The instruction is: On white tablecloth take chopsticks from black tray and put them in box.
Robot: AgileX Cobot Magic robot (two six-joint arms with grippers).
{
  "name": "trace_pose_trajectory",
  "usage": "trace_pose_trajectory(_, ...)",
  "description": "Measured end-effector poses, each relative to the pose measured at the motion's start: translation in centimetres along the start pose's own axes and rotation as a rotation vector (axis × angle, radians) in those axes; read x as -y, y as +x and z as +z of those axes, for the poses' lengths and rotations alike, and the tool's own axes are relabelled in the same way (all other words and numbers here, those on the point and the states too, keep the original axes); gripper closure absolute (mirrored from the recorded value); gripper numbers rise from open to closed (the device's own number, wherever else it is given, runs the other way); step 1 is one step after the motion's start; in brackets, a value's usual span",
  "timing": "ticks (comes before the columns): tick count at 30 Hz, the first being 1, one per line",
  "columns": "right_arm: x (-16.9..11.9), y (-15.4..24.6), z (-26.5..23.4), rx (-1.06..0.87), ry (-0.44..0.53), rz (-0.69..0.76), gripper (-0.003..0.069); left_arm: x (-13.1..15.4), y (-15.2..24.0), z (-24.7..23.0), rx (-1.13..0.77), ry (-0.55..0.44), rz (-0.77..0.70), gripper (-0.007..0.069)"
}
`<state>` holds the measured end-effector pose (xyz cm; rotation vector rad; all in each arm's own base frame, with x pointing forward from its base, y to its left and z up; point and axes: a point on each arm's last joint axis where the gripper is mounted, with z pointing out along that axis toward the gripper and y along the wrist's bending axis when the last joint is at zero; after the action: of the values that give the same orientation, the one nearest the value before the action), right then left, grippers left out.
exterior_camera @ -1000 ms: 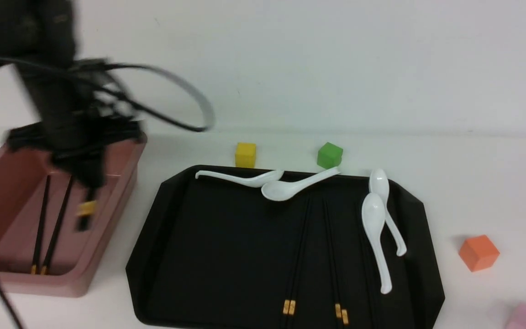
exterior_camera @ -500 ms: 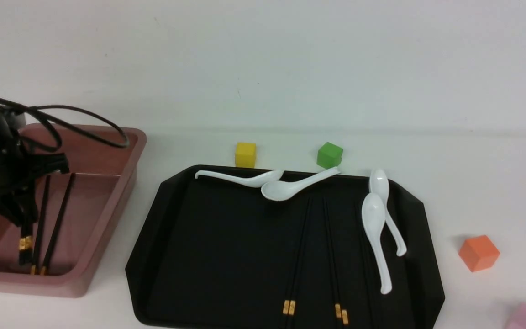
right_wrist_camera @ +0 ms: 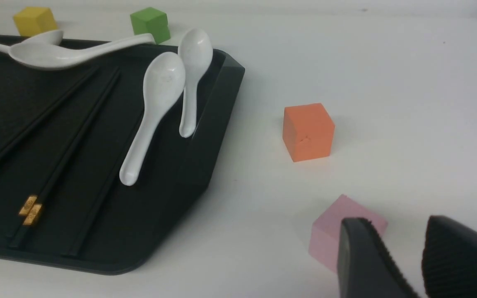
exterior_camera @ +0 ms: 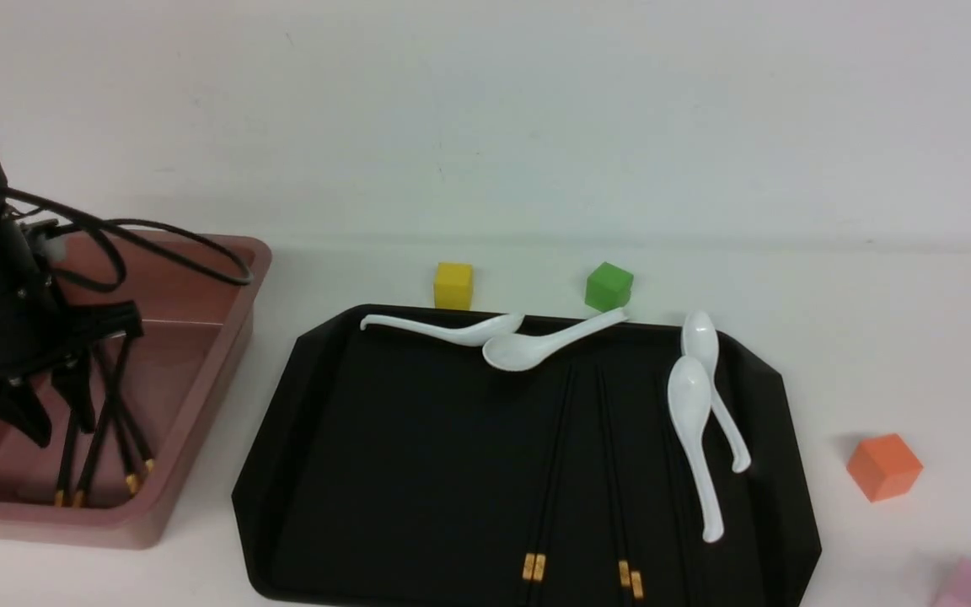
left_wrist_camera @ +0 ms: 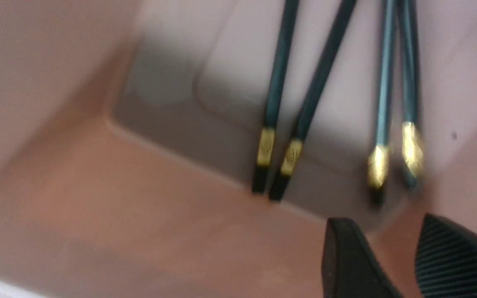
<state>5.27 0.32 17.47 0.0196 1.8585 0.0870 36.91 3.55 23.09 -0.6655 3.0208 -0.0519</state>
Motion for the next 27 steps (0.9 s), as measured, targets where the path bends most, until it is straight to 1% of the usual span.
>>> trace_pose_trajectory(3, 0.0, 0.0, 0.0, 0.000, 0.000, 0.000, 0.0417, 0.0, 0.5, -1.4, 0.016, 0.022, -0.003, 0.0410)
trace_pose_trajectory(5, 0.0, 0.0, 0.0, 0.000, 0.000, 0.000, 0.0417, -0.1, 1.1, -2.8, 0.045, 0.040, 0.002, 0.0456)
trace_pose_trajectory(7, 0.0, 0.0, 0.0, 0.000, 0.000, 0.000, 0.0417, -0.2, 1.7, -3.8, 0.069, 0.050, 0.005, 0.0479)
trace_pose_trajectory(11, 0.0, 0.0, 0.0, 0.000, 0.000, 0.000, 0.0417, -1.6, 6.0, -7.6, 0.146, 0.080, 0.028, 0.0585)
trace_pose_trajectory(14, 0.0, 0.0, 0.0, 0.000, 0.000, 0.000, 0.0417, -2.8, 10.2, -9.4, 0.208, 0.114, 0.055, 0.0638)
trace_pose_trajectory(15, 0.0, 0.0, 0.0, 0.000, 0.000, 0.000, 0.0417, -3.1, 11.3, -9.7, 0.234, 0.129, 0.060, 0.0638)
trace_pose_trajectory(17, 0.0, 0.0, 0.0, 0.000, 0.000, 0.000, 0.0417, -3.9, 14.5, -10.4, 0.327, 0.194, 0.070, 0.0638)
trace_pose_trajectory(20, 0.0, 0.0, 0.0, 0.000, 0.000, 0.000, 0.0417, -4.7, 18.2, -9.7, 0.418, 0.277, 0.094, 0.0638)
trace_pose_trajectory(23, 0.0, 0.0, 0.0, 0.000, 0.000, 0.000, 0.0417, -5.7, 23.4, -8.3, 0.560, 0.393, 0.156, 0.0638)
trace_pose_trajectory(27, 0.0, 0.0, 0.0, 0.000, 0.000, 0.000, 0.0417, -6.5, 27.4, -6.9, 0.705, 0.511, 0.192, 0.0638)
